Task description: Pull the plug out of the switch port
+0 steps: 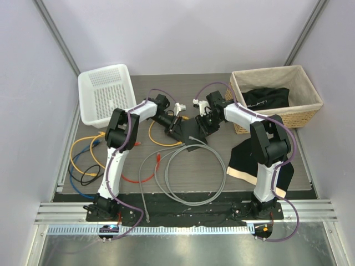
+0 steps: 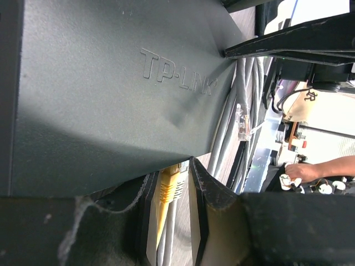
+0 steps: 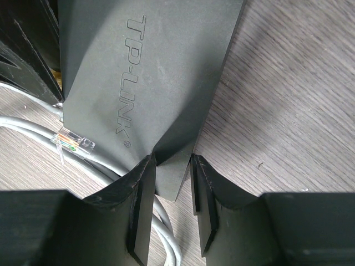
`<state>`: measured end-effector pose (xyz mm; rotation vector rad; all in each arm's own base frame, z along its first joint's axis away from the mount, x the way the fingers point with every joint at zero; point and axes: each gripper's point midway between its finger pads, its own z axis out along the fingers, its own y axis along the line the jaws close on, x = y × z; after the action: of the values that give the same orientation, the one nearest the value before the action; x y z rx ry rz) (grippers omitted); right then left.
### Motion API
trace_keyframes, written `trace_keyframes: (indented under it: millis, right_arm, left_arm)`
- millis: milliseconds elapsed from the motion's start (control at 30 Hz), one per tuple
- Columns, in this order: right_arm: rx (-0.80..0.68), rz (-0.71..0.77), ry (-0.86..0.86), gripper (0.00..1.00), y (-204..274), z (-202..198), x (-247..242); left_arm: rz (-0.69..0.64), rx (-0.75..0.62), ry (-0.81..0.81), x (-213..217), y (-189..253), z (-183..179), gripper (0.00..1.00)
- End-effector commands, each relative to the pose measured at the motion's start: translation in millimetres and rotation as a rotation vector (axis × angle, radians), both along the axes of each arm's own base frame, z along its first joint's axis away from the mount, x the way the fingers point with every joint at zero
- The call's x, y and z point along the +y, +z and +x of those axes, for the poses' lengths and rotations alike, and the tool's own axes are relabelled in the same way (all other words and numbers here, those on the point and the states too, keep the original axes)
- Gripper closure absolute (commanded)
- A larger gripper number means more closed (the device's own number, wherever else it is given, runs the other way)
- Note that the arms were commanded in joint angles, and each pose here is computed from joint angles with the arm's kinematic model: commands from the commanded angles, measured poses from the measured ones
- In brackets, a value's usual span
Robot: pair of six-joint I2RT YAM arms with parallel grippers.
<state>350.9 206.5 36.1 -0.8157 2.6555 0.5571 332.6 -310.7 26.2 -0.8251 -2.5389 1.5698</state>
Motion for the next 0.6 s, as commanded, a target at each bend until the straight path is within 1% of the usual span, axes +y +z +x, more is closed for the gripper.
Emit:
trace_keyframes:
  millis: [0,133,233,533,567]
  right_arm:
    - [0.038,-0.061,0.051,0.62,-31.6,-17.3,4.5]
    - [0.038,-0.061,0.056,0.62,-32.0,-17.2,5.7]
    - [0.039,-0.062,0.057,0.62,-31.7,-17.7,6.2]
    - [0.037,-0.061,0.062,0.62,-31.4,-17.5,7.5]
    - [0.036,-0.063,0.061,0.62,-31.7,-17.1,7.5]
  left_arm:
    - [0.197,-0.042,-0.046,12.2,-73.7,-17.2,0.84]
    - [0.195,-0.065,-0.037,12.8,-72.3,-15.4,0.84]
    - [0.168,-0.100,-0.058,12.3,-69.6,-16.6,0.77]
    - [0.150,-0.137,-0.079,10.3,-66.5,-11.1,0.76]
    - [0.151,-0.129,-0.086,11.2,-67.2,-13.2,0.73]
